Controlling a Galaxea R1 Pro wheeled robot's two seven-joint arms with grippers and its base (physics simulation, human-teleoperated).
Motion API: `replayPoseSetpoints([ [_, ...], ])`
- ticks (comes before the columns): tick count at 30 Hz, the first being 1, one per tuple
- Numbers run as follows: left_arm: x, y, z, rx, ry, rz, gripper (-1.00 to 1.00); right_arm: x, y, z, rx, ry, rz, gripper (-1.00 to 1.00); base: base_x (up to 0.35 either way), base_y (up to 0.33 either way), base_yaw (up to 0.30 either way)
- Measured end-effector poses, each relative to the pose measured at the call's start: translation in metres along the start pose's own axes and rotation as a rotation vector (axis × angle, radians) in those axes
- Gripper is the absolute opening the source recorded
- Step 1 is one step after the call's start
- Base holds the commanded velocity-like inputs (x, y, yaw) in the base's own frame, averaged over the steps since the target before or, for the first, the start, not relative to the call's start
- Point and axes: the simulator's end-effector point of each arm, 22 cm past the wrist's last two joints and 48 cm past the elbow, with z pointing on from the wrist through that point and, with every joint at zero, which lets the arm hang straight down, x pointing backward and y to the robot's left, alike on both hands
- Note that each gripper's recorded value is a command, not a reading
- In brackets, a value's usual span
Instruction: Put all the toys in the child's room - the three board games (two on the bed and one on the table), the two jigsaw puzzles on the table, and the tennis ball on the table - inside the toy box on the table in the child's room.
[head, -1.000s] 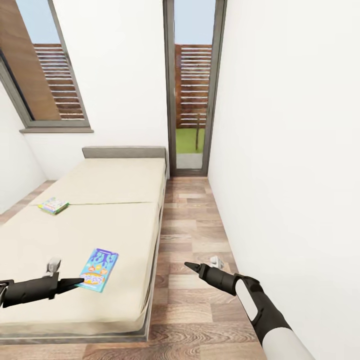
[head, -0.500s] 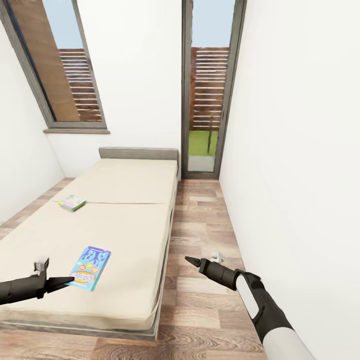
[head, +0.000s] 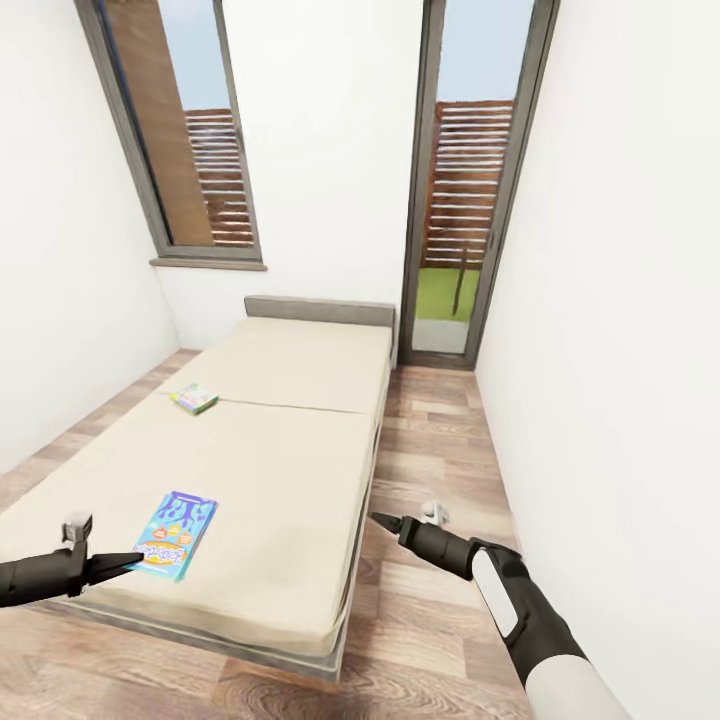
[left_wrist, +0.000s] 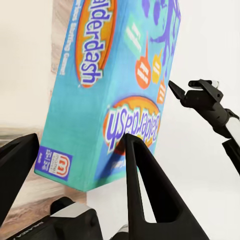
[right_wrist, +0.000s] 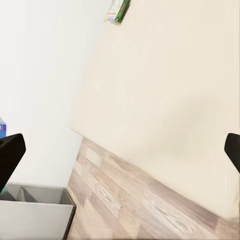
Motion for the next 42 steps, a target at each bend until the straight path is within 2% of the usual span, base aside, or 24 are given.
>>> replayPoseSetpoints([
  [7,-0.003,-0.011,-0.005,0.003,-0.003,0.004,-1.00,-0.005,0.011,-0.004,-0.002,-0.001,-0.006,1.00,0.000,0.000,0.263],
  [16,-0.005,-0.014,-0.008,0.005,-0.008,0.010,-1.00,0.004,0.022,0.001,-0.012,0.032,-0.041,1.00,0.000,0.000,0.262],
  [25,-0.021,-0.020,-0.023,0.019,-0.088,0.016,-1.00,0.003,0.026,0.000,-0.015,0.032,-0.049,1.00,0.155,0.136,0.262],
  [34,-0.023,-0.023,-0.026,0.023,-0.098,0.021,-1.00,-0.002,0.029,0.000,-0.018,0.014,-0.064,1.00,0.159,0.222,0.263],
  [42,-0.026,-0.028,-0.029,0.029,-0.107,0.024,-1.00,-0.004,0.033,-0.002,-0.020,0.011,-0.070,1.00,0.017,0.038,0.263],
])
